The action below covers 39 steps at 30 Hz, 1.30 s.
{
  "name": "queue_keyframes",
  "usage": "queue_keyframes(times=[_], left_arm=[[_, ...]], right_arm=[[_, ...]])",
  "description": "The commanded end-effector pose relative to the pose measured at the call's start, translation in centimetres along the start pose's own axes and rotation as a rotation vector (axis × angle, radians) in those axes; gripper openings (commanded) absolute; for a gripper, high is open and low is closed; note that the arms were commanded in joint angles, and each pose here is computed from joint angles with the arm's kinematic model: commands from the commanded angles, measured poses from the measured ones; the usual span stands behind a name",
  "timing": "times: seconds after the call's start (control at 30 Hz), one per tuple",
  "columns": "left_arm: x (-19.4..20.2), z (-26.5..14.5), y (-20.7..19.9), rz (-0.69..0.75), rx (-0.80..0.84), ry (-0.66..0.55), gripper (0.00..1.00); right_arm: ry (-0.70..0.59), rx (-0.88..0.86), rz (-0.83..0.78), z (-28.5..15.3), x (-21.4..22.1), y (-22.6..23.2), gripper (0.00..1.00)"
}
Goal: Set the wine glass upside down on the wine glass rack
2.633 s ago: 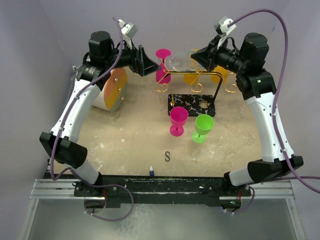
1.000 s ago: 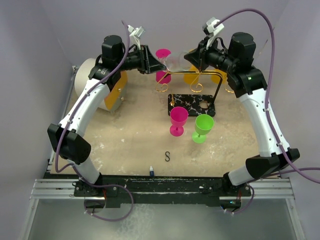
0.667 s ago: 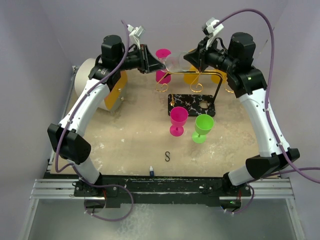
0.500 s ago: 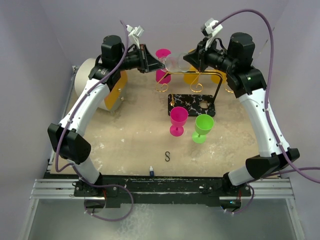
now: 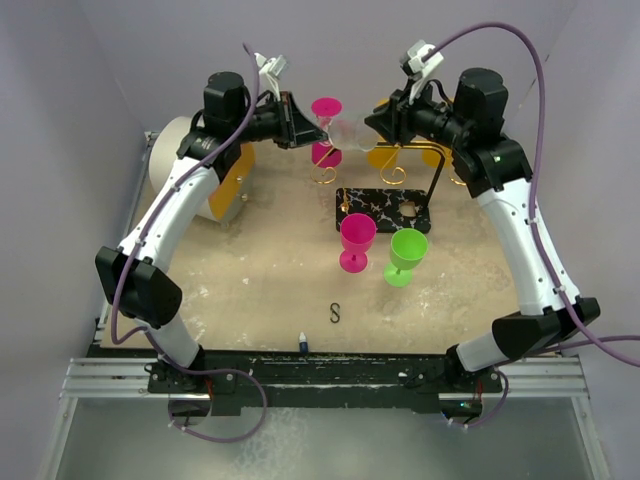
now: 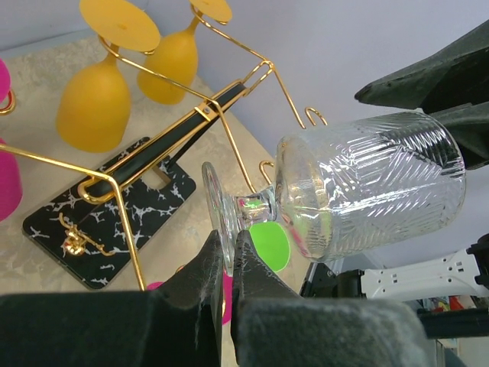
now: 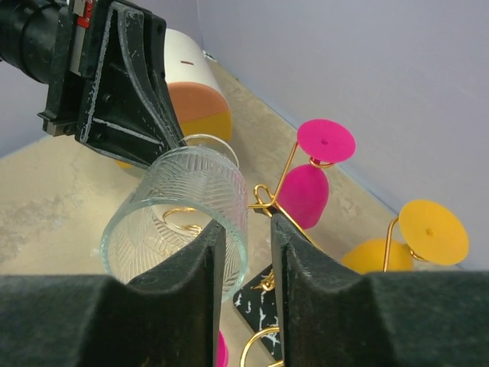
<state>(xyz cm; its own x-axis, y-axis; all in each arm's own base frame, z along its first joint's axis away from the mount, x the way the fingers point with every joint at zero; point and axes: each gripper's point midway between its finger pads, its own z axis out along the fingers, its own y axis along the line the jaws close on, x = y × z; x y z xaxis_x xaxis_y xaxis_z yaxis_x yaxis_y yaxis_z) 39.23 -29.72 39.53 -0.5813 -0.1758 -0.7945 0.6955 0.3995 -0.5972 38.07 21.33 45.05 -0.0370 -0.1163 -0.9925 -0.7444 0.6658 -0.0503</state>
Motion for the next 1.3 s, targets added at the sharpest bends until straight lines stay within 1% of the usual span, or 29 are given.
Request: queue_keyframes(times=[0.0, 0.13, 0.23, 0.3, 0.37, 0.43, 0.6, 0.73, 0.93, 1.0, 1.17, 1.27], left_arm=[[-3.0, -2.3, -2.2, 0.077, 0.025, -0.079, 0.0], [-4.1, -3.5, -0.9, 0.078, -0.038, -0.115, 0.0], [-5.0, -4.5, 0.2, 0.104, -0.102, -0.14, 0.0], [-5.7, -5.1, 0.8, 0.164, -0.161, -0.158, 0.0], [-5.8, -5.4, 0.9, 0.239, -0.215, -0.15, 0.0], [-6.0, -5.6, 1.0, 0.332, -0.277, -0.145, 0.0], [-7.3, -6.6, 1.1, 0.486, -0.407, -0.159, 0.0], [-8.0, -6.6, 0.2, 0.647, -0.475, -0.149, 0.0], [-8.1, -5.6, -2.1, 0.883, -0.507, -0.098, 0.0], [-7.8, -5.4, -3.2, 0.956, -0.481, -0.074, 0.0], [-5.1, -3.8, -6.3, 1.153, -0.343, 0.046, 0.0], [-3.1, -2.4, -6.7, 1.266, -0.33, 0.132, 0.0]], right_arm=[[-0.09, 0.037, -0.067, -1.8, -3.1, 0.2, 0.35], [-0.087, 0.047, -0.084, -2.2, -3.2, 0.2, 0.45], [-0.086, 0.075, -0.114, -3.0, -3.4, -0.1, 0.53], [-0.084, 0.098, -0.13, -3.7, -3.6, -0.5, 0.57], [-0.084, 0.123, -0.146, -4.7, -3.8, -0.8, 0.65], [-0.085, 0.148, -0.149, -5.5, -3.9, -1.4, 0.7], [-0.089, 0.216, -0.13, -7.8, -4.2, -3.3, 0.8], [-0.092, 0.259, -0.138, -9.2, -4.6, -4.3, 0.82], [-0.08, 0.317, -0.151, -10.6, -4.2, -5.5, 0.83], [-0.072, 0.328, -0.15, -10.9, -3.8, -5.8, 0.83], [-0.063, 0.349, -0.149, -11.3, -3.4, -6.4, 0.84], [-0.065, 0.36, -0.15, -11.7, -3.4, -6.7, 0.84]])
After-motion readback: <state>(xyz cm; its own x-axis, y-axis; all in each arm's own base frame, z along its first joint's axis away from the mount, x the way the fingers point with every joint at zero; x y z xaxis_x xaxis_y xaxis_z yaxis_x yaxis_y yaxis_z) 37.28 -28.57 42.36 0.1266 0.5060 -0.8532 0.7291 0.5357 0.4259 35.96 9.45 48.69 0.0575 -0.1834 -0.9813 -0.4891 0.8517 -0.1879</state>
